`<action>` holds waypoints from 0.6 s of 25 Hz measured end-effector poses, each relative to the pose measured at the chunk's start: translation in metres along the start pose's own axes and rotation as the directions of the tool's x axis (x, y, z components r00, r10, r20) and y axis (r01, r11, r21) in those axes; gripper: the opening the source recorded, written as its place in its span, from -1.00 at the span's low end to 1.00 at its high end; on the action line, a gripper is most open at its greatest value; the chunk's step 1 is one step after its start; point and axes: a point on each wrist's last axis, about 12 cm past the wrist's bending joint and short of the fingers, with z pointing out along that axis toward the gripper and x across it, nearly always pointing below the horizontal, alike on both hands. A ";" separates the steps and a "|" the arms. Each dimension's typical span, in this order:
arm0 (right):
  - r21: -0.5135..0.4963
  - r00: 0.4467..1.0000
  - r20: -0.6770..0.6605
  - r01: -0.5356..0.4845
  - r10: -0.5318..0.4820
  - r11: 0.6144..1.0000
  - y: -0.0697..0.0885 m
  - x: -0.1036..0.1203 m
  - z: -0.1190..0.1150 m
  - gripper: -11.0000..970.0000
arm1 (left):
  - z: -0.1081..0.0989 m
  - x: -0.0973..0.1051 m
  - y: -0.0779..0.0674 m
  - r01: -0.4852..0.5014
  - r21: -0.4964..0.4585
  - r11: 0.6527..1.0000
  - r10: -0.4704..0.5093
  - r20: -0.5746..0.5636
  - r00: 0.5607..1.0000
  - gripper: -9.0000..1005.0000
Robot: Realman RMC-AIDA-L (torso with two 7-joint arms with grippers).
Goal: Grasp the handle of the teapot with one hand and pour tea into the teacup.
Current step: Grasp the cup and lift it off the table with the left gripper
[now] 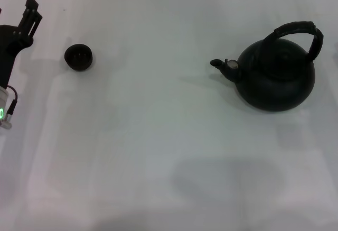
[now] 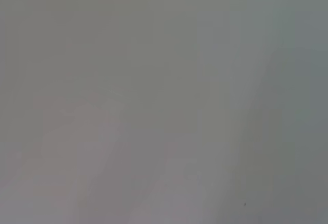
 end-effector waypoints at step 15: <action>-0.002 1.000 0.003 0.000 0.000 1.000 0.001 0.000 0.002 0.80 | -0.001 0.000 0.001 0.038 -0.001 0.999 -0.038 -0.004 0.999 0.78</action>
